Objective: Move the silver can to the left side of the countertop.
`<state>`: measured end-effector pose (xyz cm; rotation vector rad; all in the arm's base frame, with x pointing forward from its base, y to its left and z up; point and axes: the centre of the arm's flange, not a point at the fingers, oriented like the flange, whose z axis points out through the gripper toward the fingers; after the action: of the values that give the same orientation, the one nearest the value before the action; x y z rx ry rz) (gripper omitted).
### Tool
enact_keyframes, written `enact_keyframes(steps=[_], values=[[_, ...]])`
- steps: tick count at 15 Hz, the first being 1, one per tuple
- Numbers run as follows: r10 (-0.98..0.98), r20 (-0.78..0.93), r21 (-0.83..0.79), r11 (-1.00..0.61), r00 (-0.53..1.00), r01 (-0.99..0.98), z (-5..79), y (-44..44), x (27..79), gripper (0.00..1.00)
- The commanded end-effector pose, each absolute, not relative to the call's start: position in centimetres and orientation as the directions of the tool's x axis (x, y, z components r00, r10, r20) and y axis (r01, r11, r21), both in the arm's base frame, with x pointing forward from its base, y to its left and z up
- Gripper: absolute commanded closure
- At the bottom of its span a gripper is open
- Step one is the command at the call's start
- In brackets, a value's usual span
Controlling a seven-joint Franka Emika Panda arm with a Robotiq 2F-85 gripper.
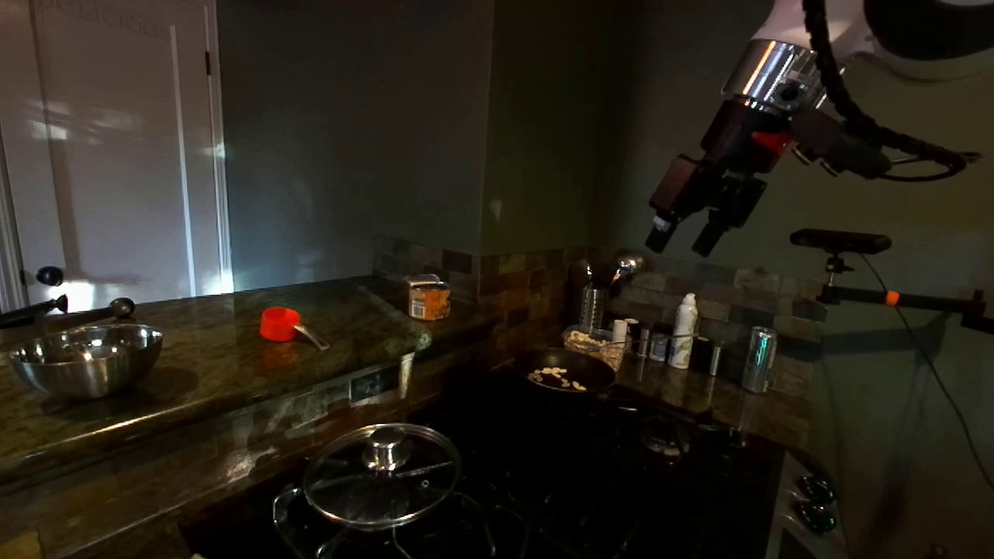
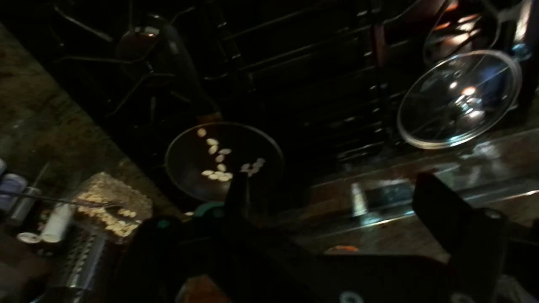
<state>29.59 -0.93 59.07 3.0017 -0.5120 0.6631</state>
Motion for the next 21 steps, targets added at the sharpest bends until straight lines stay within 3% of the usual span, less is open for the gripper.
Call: enact_keyframes(steps=[1,7,8,12,21], values=[[-0.459,0.475,-0.049,-0.866,0.751,-0.498,60.3,-10.1,29.4,0.0],[-0.701,0.476,-0.078,-0.635,0.531,-0.768,62.5,-23.4,26.3,0.0],[-0.637,0.514,-0.085,-0.704,0.574,-0.705,61.7,-20.6,24.9,0.0],[-0.638,0.511,-0.079,-0.702,0.576,-0.708,61.8,-21.2,25.1,0.0],[-0.872,0.357,-0.033,-0.369,0.334,-0.929,62.9,-34.8,34.3,0.0]])
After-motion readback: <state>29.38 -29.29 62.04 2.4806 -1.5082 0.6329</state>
